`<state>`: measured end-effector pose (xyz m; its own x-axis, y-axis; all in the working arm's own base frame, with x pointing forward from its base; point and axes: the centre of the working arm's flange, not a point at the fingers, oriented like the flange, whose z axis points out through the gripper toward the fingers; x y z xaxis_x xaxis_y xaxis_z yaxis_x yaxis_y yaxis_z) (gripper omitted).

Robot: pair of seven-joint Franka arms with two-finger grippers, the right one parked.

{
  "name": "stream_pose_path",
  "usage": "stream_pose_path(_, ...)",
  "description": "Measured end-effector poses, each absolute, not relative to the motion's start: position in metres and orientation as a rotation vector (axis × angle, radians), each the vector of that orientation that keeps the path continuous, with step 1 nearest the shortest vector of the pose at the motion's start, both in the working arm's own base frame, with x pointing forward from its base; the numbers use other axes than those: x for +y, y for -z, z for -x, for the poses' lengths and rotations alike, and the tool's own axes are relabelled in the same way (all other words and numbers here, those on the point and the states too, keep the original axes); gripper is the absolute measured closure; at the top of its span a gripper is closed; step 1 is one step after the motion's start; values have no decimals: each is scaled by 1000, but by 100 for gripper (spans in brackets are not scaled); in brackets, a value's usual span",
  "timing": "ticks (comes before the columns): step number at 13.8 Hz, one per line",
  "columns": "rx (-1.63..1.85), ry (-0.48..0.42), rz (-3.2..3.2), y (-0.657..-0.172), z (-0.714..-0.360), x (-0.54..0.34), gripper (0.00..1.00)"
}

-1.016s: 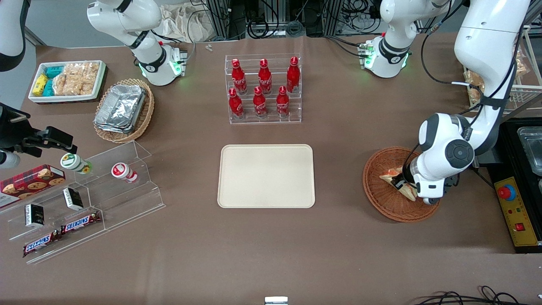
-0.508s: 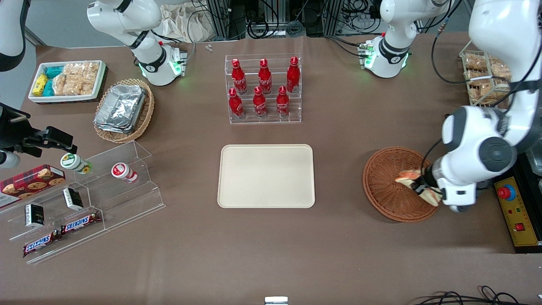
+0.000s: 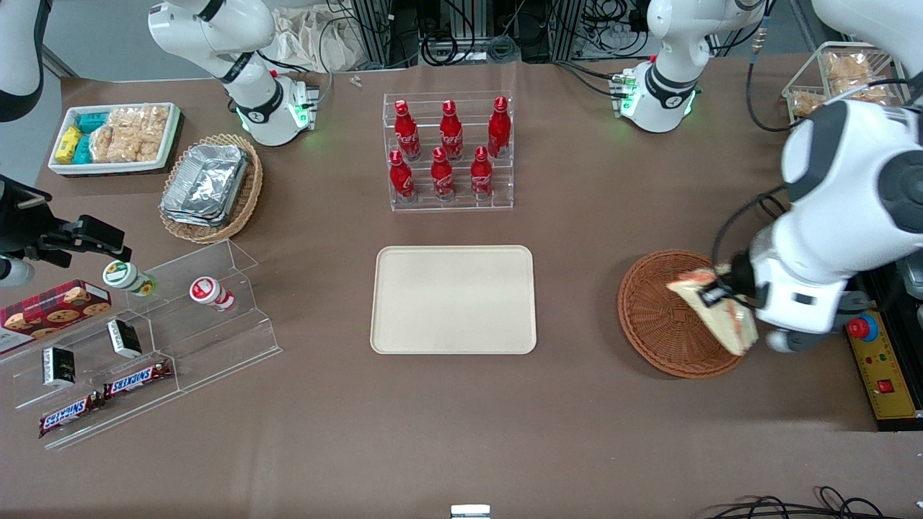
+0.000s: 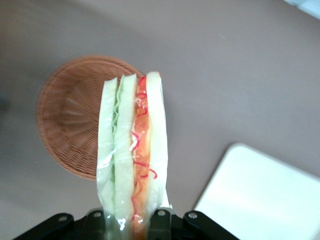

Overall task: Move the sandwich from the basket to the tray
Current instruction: 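Lift the sandwich out of the basket and carry it over the cream tray, then lower the sandwich onto the tray and open the left gripper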

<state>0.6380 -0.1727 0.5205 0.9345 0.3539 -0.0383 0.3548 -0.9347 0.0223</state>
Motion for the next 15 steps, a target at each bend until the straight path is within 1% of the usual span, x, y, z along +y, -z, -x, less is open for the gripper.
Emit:
stream_pose_path(2, 366, 84, -3060, -496, -631, -231, 80)
stream_pose_path(4, 243, 127, -3045, -456, -626, -284, 80)
stream_pose_path(6, 146, 173, -3025, -409, -620, -326, 80)
stream_pose_path(8, 57, 197, -3017, -354, -613, -359, 80)
stream_pose_path(11, -88, 256, -3062, -279, -588, -399, 80)
stream_pose_path(13, -144, 295, -3077, -252, -574, -412, 80)
stream_pose_path(15, -167, 304, -3074, -242, -568, -421, 80)
